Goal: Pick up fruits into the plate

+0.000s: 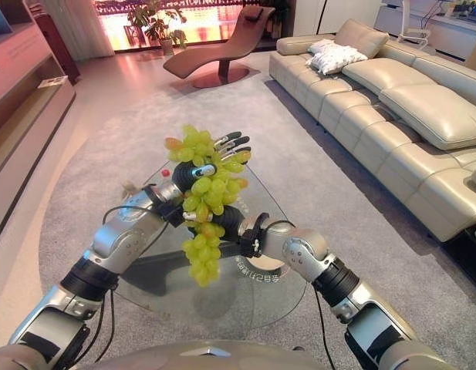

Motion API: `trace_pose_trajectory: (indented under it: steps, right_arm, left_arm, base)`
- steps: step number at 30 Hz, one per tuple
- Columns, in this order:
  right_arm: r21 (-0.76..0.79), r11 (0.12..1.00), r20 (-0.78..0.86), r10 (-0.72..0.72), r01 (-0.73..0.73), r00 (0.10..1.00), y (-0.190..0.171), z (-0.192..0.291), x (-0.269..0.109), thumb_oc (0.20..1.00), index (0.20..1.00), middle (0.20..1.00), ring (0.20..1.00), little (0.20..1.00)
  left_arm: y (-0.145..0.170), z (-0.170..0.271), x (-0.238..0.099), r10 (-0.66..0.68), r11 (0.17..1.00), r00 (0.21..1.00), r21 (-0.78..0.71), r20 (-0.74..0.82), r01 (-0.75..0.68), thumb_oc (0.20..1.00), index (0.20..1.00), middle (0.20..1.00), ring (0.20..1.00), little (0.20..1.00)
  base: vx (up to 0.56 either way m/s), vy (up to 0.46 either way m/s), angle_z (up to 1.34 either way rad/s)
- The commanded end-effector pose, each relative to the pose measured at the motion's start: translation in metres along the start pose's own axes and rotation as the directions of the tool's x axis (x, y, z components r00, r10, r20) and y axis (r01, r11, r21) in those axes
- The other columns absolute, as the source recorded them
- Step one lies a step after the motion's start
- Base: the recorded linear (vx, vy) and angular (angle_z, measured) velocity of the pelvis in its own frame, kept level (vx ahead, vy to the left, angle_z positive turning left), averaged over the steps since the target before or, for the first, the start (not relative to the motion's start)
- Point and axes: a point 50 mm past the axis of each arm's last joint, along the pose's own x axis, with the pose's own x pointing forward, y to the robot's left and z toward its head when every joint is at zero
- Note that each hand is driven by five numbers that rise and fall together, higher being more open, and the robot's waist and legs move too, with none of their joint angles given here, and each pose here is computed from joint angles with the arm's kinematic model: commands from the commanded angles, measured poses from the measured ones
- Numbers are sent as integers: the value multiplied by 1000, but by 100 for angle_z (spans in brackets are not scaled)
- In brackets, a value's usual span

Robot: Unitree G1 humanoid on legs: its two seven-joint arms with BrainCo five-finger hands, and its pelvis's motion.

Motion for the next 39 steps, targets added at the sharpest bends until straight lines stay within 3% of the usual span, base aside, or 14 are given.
trace_pose_trajectory:
  steps: [1,10,14,19,30,36,38,39]
  right_arm:
    - [-140,973,197,210,-185,958,45,47,13,200,200,200,200,200]
    - [-184,983,213,48,-8,976,9,47,-20,200,200,200,200,200]
    - [-192,976,207,-61,102,976,-12,42,-45,200,200,200,200,200]
    - [-186,960,203,-169,207,964,-34,35,-69,200,200,200,200,200]
    - [-195,905,173,-347,378,922,-66,19,-98,200,200,200,200,200]
    - [-232,835,142,-480,500,866,-86,11,-105,200,200,200,200,200]
    - [-221,806,125,-535,549,836,-95,10,-105,200,200,200,200,200]
    - [-217,801,123,-545,558,829,-97,10,-105,200,200,200,200,200]
  left_arm:
    - [0,16,17,-100,994,995,44,8,100,1000,1000,1000,1000,1000]
    - [21,-3,-22,-69,996,987,40,-147,75,1000,1000,1000,1000,1000]
    - [40,-11,-53,27,994,971,107,-238,-2,1000,1000,1000,1000,1000]
    - [57,-16,-83,164,979,951,162,-261,-124,1000,1000,1000,1000,1000]
    - [74,-24,-111,397,905,893,251,-214,-343,1000,1000,1000,1000,1000]
    - [84,-55,-124,606,785,745,361,-279,-504,1000,1000,1000,1000,1000]
    - [87,-81,-131,699,712,628,418,-343,-565,1000,1000,1000,1000,1000]
    - [87,-85,-132,710,701,610,430,-352,-569,1000,1000,1000,1000,1000]
  base:
    - [0,0,0]
    - [-6,14,0]
    - [-5,16,1]
    - [0,13,1]
    - [9,8,5]
    - [-9,-1,0]
    - [-100,-14,4]
    - [-142,-19,8]
